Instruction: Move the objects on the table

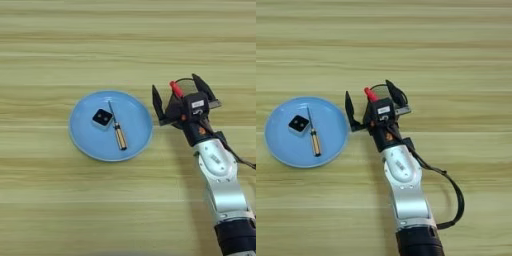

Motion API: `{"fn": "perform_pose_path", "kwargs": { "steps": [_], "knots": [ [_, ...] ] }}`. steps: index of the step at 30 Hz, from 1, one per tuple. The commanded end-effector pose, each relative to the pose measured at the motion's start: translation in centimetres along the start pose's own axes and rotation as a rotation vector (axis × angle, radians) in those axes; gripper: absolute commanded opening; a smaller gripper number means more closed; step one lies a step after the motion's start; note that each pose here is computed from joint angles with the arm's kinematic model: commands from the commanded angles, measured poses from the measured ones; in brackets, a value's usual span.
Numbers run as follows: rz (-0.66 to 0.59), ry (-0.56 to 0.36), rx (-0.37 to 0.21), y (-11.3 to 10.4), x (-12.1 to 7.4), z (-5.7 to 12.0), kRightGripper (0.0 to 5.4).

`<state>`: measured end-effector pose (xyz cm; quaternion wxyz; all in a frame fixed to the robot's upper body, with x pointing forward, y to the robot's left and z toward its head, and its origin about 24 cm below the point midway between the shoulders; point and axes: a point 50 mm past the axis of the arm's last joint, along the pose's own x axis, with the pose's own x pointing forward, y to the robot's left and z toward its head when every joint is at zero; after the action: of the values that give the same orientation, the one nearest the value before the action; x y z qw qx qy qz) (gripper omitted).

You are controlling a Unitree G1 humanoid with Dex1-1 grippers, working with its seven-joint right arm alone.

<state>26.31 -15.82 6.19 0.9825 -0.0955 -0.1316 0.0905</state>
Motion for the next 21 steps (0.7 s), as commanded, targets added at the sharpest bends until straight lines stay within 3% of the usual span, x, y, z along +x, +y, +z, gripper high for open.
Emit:
{"fn": "perform_pose_path", "kwargs": {
  "steps": [1, 21],
  "knots": [
    [-0.037, -0.077, -0.016, -1.18, 1.83, 1.75, 5.39],
    [-0.047, -0.040, 0.005, -1.77, 2.63, 1.32, 5.39]
  ]
}}
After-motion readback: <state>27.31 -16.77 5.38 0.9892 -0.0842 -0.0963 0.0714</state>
